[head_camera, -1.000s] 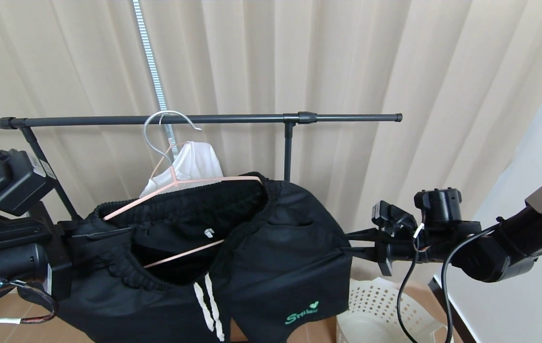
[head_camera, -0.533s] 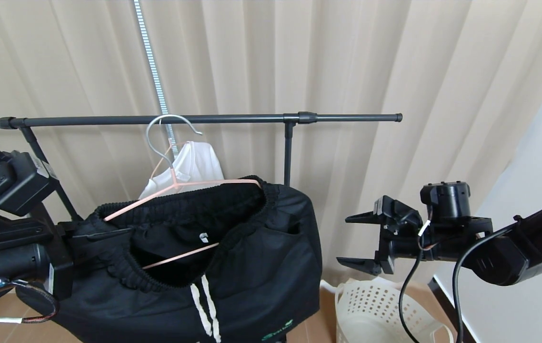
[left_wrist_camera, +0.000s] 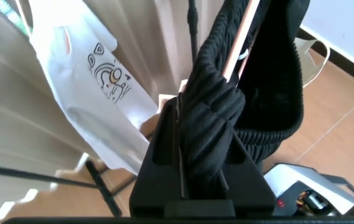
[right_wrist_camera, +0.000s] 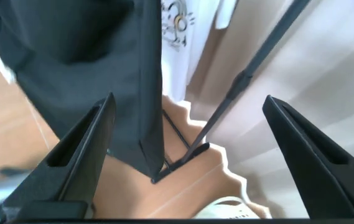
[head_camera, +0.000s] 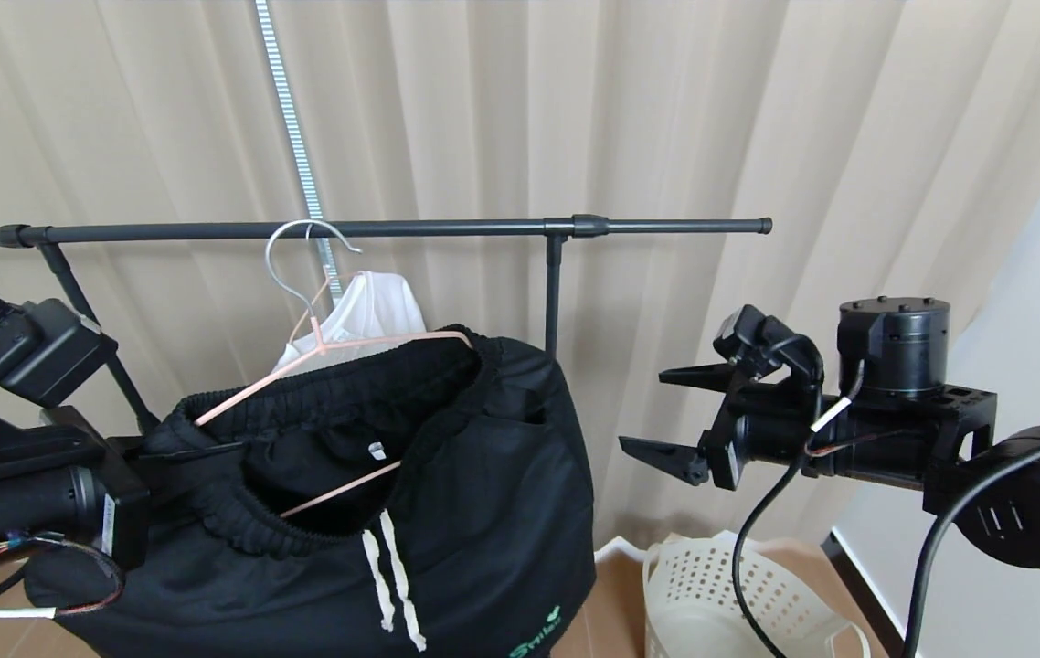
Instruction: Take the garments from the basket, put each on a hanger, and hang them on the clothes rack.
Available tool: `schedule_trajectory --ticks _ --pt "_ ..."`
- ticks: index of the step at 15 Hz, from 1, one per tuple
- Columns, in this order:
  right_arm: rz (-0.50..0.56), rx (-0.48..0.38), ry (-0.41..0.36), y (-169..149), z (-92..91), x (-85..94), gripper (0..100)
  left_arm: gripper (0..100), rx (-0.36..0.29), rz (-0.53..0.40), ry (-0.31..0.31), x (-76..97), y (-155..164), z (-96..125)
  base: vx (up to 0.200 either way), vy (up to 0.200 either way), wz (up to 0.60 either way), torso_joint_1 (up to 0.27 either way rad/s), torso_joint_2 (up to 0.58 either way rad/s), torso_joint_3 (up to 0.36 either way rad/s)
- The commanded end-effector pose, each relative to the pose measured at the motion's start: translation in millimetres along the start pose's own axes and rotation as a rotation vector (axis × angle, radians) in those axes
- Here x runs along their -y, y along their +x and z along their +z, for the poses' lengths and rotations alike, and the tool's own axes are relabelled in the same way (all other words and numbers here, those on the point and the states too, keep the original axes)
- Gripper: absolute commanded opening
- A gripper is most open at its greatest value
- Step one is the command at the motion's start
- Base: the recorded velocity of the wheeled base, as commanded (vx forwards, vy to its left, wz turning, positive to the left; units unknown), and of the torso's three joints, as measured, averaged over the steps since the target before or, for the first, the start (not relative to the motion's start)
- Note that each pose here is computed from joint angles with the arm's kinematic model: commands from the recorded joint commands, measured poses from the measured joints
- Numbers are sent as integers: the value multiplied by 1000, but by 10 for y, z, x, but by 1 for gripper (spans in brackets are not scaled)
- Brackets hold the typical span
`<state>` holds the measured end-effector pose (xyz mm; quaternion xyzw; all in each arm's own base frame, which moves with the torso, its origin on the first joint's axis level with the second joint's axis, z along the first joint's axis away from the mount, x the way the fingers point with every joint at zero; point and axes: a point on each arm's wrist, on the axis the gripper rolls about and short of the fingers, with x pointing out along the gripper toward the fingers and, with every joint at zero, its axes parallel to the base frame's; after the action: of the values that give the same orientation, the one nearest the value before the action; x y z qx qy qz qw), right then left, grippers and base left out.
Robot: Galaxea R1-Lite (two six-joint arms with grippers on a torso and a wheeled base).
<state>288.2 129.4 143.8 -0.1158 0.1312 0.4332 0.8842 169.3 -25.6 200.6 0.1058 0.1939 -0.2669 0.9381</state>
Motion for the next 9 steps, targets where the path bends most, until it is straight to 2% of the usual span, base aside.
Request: schedule_trajectory --ticks 1,2,4,5,6,7,9 --pt "-14 81 -38 -190 247 -118 100 0 -15 1 -30 -6 32 -15 0 0 0 0 0 0" --pt "-47 103 -51 -306 327 -154 100 0 -47 50 -82 -27 81 -31 0 0 0 0 0 0" --pt "-83 118 -61 -384 384 -169 100 0 -74 110 -144 -31 155 -12 0 0 0 0 0 0" --pt "-83 118 -61 -384 384 -169 100 0 -74 110 -144 -31 155 -12 0 0 0 0 0 0" --pt "-118 124 -65 -423 405 -171 100 0 -62 142 -193 -34 172 54 0 0 0 0 0 0" --pt "-122 125 -65 -427 408 -171 100 0 -48 148 -208 -49 170 106 0 0 0 0 0 0" --pt "-123 126 -66 -431 411 -172 100 0 -77 140 -244 -56 211 123 0 0 0 0 0 0"
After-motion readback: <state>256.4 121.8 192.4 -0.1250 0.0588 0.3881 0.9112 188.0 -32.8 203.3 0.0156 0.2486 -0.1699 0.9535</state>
